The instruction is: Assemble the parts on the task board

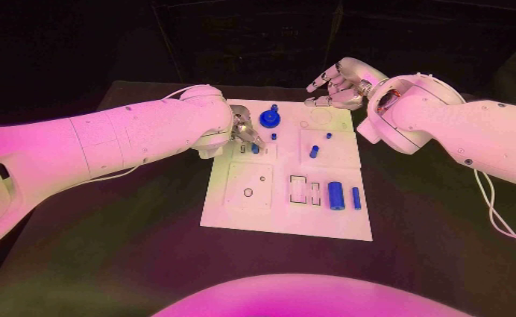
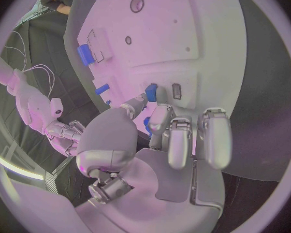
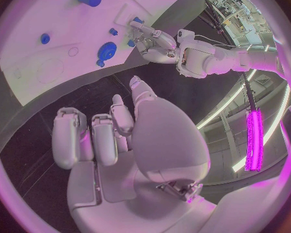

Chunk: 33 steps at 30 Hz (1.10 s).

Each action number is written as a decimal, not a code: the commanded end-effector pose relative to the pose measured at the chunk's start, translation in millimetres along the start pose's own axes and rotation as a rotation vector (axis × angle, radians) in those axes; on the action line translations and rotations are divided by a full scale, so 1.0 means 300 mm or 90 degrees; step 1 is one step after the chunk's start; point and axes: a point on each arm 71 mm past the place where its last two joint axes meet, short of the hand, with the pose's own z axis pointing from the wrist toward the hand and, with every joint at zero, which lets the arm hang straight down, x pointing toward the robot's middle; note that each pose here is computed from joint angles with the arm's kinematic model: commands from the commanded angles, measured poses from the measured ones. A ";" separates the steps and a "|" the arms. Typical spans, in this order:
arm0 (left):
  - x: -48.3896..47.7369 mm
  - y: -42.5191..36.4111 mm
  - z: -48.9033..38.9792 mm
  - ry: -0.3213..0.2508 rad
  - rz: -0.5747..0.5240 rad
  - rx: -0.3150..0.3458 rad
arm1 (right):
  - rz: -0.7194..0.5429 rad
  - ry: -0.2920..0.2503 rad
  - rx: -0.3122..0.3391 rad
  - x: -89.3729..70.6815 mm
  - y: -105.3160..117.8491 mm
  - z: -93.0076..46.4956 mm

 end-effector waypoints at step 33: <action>-0.199 -0.005 -0.111 -0.040 -0.032 0.028 | -0.001 -0.003 -0.002 -0.008 -0.008 0.007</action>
